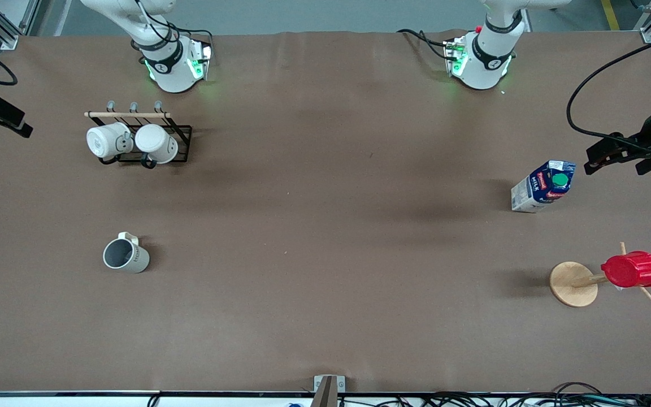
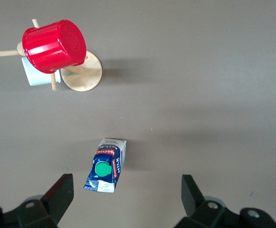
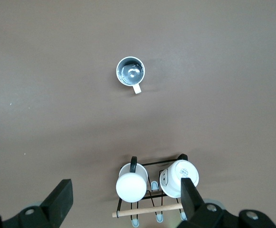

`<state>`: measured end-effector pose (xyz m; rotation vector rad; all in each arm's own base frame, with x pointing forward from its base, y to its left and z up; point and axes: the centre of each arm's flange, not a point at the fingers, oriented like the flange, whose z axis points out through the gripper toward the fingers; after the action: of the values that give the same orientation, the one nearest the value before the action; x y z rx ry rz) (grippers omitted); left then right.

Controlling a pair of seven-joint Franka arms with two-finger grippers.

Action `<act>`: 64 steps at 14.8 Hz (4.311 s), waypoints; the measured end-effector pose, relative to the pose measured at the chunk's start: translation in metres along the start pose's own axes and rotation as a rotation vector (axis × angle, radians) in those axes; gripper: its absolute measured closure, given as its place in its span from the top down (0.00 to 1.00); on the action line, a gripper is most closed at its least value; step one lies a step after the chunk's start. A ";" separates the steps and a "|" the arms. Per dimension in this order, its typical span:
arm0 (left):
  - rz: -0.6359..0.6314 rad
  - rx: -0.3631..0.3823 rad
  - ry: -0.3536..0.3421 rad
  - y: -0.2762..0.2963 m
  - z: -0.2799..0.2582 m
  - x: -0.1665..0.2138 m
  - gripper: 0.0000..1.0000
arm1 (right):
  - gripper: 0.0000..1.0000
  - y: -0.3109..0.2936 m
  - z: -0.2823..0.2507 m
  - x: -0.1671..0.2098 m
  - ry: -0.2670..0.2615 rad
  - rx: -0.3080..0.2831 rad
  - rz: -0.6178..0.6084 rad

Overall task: Place cup and milk on table
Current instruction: 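Move the left gripper toward the blue milk carton, then grasp the milk carton with the left gripper while the right gripper reaches the mug, then grasp the grey mug rim with the right gripper and lift it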

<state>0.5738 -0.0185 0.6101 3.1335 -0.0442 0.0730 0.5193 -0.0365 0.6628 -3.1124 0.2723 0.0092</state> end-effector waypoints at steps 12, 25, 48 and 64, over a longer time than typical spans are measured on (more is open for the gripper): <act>-0.008 0.001 -0.018 -0.005 0.009 0.000 1.00 | 1.00 0.000 0.005 0.003 -0.010 -0.001 0.001; -0.050 0.004 -0.044 -0.030 0.146 -0.005 1.00 | 1.00 0.006 0.258 0.087 0.003 -0.002 -0.100; -0.026 0.054 -0.263 -0.041 0.265 -0.028 1.00 | 0.40 0.012 0.428 0.128 0.083 -0.009 -0.169; -0.029 0.090 -0.298 -0.061 0.279 -0.032 1.00 | 0.04 -0.242 0.311 0.068 0.007 0.015 0.046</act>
<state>0.5567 0.0415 0.3297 3.2026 0.0034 -0.4024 0.6265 0.1954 0.3552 -3.0909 0.3423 -0.0026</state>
